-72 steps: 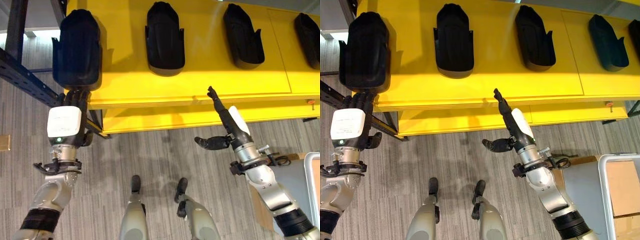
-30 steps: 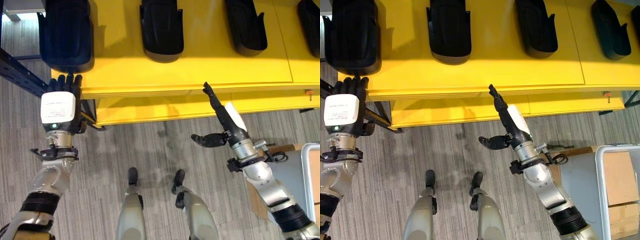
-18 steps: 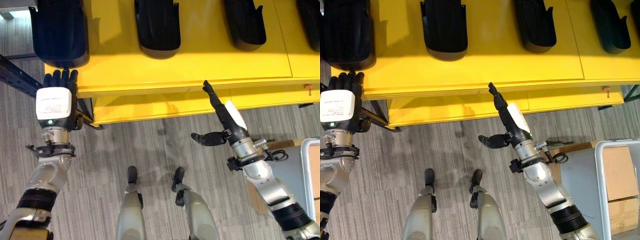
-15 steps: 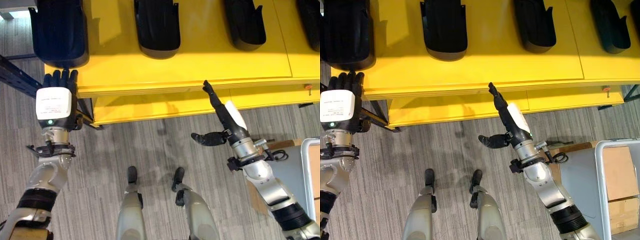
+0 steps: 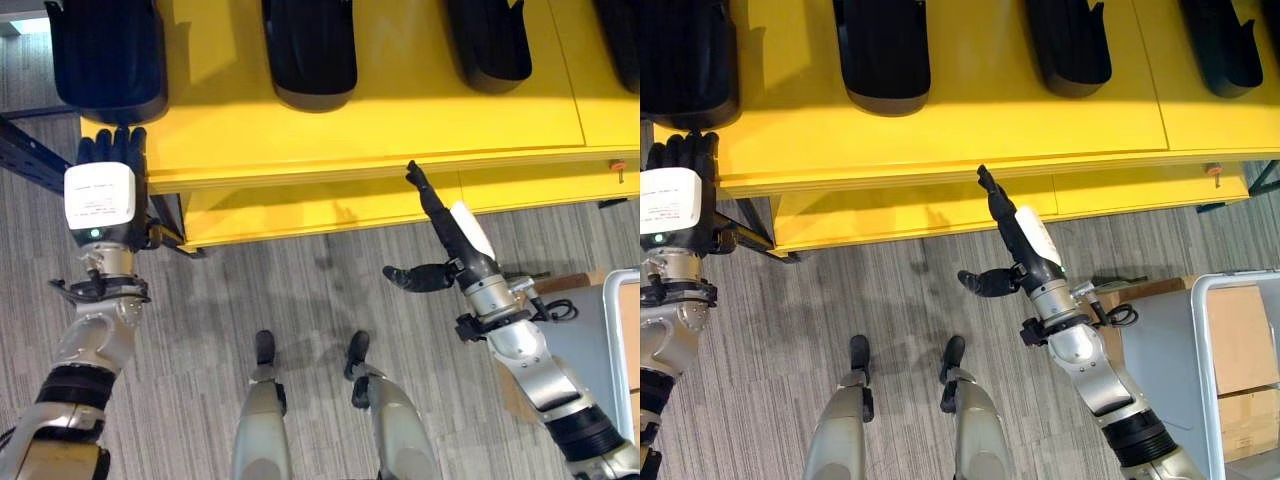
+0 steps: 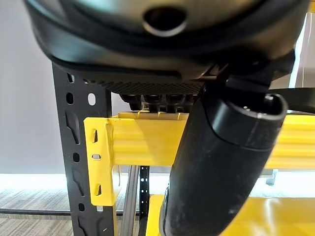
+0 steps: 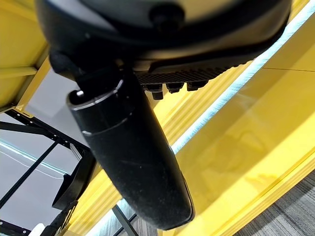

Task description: Move parts from the plastic box to the shelf.

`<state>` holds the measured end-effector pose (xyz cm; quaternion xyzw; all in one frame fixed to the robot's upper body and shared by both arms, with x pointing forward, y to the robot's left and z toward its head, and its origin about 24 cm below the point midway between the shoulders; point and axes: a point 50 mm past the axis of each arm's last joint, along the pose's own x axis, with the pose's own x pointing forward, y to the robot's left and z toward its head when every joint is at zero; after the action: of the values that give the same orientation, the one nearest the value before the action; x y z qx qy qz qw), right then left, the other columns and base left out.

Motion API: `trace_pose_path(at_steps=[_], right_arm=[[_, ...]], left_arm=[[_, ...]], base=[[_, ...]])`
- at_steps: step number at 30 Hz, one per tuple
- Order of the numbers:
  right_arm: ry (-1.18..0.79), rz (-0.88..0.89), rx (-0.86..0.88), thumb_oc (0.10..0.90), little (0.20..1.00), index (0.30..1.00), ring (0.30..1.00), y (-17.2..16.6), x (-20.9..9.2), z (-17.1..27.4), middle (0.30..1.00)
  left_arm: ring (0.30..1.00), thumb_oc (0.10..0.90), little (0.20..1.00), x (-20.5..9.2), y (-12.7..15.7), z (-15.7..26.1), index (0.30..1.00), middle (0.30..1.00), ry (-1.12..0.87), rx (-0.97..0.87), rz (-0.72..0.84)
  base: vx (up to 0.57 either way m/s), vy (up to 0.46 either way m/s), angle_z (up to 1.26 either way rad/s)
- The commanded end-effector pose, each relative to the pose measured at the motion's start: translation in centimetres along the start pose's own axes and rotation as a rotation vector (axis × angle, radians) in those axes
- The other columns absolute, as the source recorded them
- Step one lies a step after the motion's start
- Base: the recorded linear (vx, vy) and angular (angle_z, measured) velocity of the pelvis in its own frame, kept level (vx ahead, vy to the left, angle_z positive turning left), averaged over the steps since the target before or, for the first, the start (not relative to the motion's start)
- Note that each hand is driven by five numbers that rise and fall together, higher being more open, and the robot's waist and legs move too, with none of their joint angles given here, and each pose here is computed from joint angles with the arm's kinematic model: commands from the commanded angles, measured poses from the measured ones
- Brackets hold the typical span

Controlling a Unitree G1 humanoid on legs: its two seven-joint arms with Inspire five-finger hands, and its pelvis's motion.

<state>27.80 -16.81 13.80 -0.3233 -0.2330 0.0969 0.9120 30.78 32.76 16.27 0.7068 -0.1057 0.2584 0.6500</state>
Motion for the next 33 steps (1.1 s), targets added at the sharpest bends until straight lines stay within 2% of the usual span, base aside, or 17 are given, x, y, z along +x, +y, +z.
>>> trace_pose_path(at_steps=[1, 23, 33], right_arm=[[-0.198, -0.088, 0.004, 0.900, 1.000, 1.000, 1.000, -2.5, 0.6, 3.2, 1.000], [-0.203, -0.079, -0.013, 0.900, 1.000, 1.000, 1.000, -3.0, 0.1, 3.2, 1.000], [-0.201, -0.074, -0.019, 0.900, 1.000, 1.000, 1.000, -3.0, 0.1, 3.2, 1.000]], left_arm=[[1.000, 0.900, 1.000, 2.4, 4.3, -1.5, 1.000, 1.000, 0.004, 0.061, 0.187], [1.000, 0.900, 1.000, 3.6, 5.6, -2.8, 1.000, 1.000, 0.037, 0.112, 0.201], [1.000, 0.900, 1.000, 2.9, 4.9, -2.2, 1.000, 1.000, 0.002, 0.107, 0.179]], base=[[0.00, 0.000, 0.00], [0.00, 0.003, -0.01], [0.00, 0.000, 0.00]])
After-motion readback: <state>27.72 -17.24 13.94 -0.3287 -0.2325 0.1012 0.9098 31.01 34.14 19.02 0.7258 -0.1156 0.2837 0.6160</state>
